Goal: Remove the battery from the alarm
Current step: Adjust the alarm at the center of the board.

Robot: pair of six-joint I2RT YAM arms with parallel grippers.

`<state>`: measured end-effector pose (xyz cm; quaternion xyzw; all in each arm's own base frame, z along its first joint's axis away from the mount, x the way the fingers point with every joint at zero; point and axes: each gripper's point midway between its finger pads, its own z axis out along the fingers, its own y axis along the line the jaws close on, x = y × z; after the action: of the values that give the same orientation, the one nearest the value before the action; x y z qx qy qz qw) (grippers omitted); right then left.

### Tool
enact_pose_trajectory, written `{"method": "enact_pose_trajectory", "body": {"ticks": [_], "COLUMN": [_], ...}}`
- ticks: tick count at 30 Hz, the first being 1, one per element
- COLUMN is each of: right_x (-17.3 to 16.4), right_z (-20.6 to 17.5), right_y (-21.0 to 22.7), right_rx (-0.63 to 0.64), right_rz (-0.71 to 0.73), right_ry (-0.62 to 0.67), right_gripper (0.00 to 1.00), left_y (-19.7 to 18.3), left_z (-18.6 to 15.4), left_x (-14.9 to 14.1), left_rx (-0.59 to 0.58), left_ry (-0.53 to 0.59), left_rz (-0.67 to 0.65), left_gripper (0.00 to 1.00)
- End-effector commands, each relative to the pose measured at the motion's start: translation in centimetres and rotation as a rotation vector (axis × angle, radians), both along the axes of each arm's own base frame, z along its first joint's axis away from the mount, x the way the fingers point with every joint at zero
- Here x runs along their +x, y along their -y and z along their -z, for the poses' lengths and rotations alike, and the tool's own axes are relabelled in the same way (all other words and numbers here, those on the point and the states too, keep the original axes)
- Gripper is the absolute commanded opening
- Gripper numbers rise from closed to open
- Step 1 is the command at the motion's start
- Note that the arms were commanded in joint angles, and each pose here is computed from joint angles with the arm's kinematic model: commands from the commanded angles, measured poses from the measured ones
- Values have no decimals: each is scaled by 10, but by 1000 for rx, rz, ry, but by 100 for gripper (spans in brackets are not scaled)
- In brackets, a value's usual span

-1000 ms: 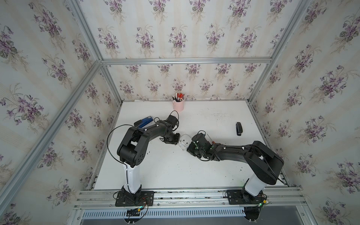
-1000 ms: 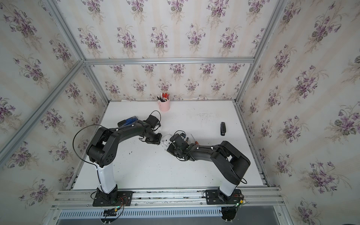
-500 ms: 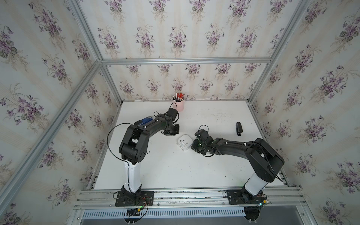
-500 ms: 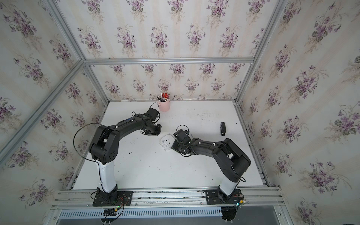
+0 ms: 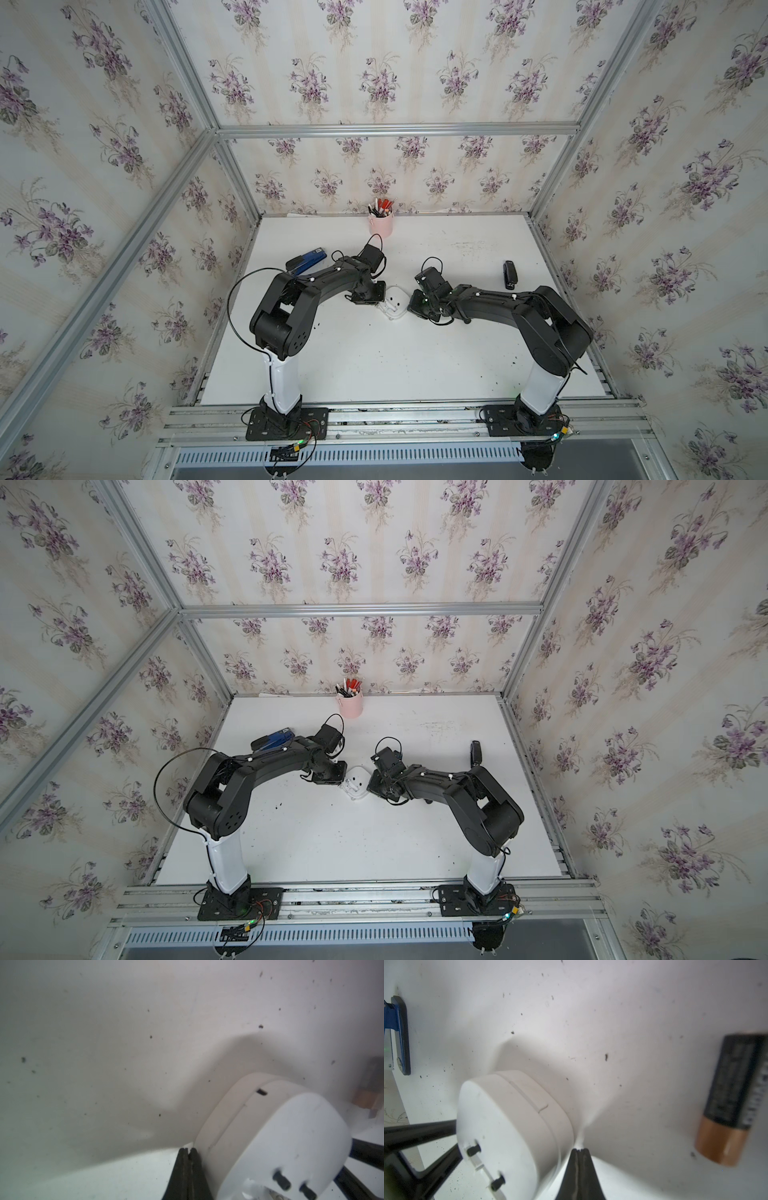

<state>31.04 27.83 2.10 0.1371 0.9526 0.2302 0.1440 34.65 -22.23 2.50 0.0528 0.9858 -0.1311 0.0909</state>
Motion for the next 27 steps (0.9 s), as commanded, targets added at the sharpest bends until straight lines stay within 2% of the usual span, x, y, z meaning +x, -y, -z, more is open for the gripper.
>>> {"method": "enact_pose_trajectory", "body": {"ticks": [1, 12, 17, 21, 24, 27], "right_x": [8, 36, 36, 31, 19, -2], "right_z": [1, 2, -8, -31, -49, -56], "right_y": [4, -14, -1, 15, 31, 64], "right_rx": [-24, 3, -11, -50, -98, -204], "right_rz": [-23, -97, -74, -87, -96, -74], "right_ry": [10, 7, 28, 55, 49, 0], "right_gripper": [0, 0, 0, 11, 23, 33], "left_y": [7, 24, 3, -20, -30, -28], "left_z": [-5, -2, 0, -7, -15, -31], "left_x": [-1, -29, -38, -41, -41, -40], "left_rx": [-29, -60, 5, 38, 41, 15], "left_ry": [22, 6, 4, 20, 34, 58], "left_rz": [5, 52, 28, -5, -11, 0], "left_gripper": [4, 4, 4, 20, 43, 50]}}
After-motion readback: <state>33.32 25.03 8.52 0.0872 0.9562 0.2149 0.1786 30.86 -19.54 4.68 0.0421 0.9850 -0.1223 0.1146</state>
